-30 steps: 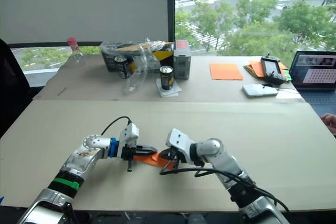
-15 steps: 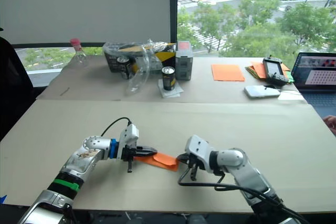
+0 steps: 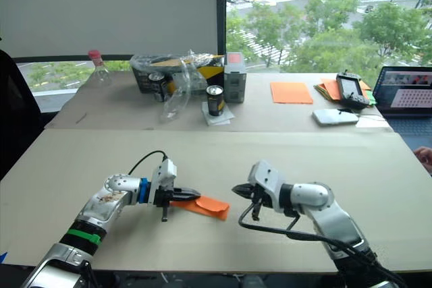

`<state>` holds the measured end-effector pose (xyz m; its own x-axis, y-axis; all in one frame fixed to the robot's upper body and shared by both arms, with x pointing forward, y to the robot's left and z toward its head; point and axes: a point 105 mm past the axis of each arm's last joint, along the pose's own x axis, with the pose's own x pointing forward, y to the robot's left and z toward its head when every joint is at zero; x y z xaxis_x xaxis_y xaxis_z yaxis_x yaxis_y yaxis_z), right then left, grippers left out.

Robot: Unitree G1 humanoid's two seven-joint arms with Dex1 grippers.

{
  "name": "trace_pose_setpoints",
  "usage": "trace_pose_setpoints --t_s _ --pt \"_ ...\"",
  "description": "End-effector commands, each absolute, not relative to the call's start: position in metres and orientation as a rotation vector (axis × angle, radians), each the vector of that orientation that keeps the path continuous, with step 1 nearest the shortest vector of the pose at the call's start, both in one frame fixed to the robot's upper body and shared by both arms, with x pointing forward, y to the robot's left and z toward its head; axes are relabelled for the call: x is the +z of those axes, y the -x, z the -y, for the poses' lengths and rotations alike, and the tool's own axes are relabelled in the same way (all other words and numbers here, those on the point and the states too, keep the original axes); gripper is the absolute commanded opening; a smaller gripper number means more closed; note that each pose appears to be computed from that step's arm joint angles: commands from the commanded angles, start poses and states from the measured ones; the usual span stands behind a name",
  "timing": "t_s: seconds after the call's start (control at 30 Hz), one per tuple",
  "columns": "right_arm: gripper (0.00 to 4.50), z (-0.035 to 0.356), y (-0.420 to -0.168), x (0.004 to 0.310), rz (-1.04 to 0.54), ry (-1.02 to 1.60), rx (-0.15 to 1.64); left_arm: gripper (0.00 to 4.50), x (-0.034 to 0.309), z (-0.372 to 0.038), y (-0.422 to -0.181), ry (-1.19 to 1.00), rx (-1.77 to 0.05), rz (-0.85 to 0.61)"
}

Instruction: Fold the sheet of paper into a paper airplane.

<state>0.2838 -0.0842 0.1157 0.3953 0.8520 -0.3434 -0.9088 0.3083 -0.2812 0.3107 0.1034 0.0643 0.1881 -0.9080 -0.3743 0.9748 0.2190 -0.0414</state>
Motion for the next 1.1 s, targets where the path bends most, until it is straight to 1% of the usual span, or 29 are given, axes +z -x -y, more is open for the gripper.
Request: trace_pose_setpoints --t_s 0.03,0.2,0.33,0.47,0.57,0.63,0.73,0.87,1.1 --pt "0.05 0.067 -0.279 0.103 -0.178 0.482 1.199 0.0 0.037 -0.111 -0.302 -0.23 -1.327 -0.482" --pt "0.05 0.073 -0.267 0.071 -0.269 0.495 1.242 0.0 0.037 -0.111 -0.302 -0.245 -1.328 -0.482" --pt "0.05 0.082 -0.259 0.058 -0.319 0.523 1.269 0.0 0.037 -0.114 -0.305 -0.257 -1.307 -0.48" --pt "0.05 0.087 -0.257 0.051 -0.338 0.556 1.28 0.0 0.036 -0.121 -0.311 -0.25 -1.258 -0.496" --pt "0.05 0.085 -0.258 0.051 -0.333 0.548 1.279 0.0 0.039 -0.132 -0.315 -0.183 -1.208 -0.51" --pt "0.05 0.083 -0.259 0.052 -0.329 0.539 1.275 0.0 0.058 -0.131 -0.31 -0.15 -1.265 -0.416" --pt "0.05 0.081 -0.26 0.053 -0.324 0.53 1.275 0.0 0.077 -0.13 -0.306 -0.103 -1.304 -0.344" --pt "0.05 0.076 -0.262 0.054 -0.318 0.526 1.282 0.0 0.089 -0.125 -0.305 -0.135 -1.327 -0.284" --pt "0.05 0.072 -0.26 0.052 -0.318 0.535 1.295 0.0 0.101 -0.098 -0.304 -0.064 -1.357 -0.214"
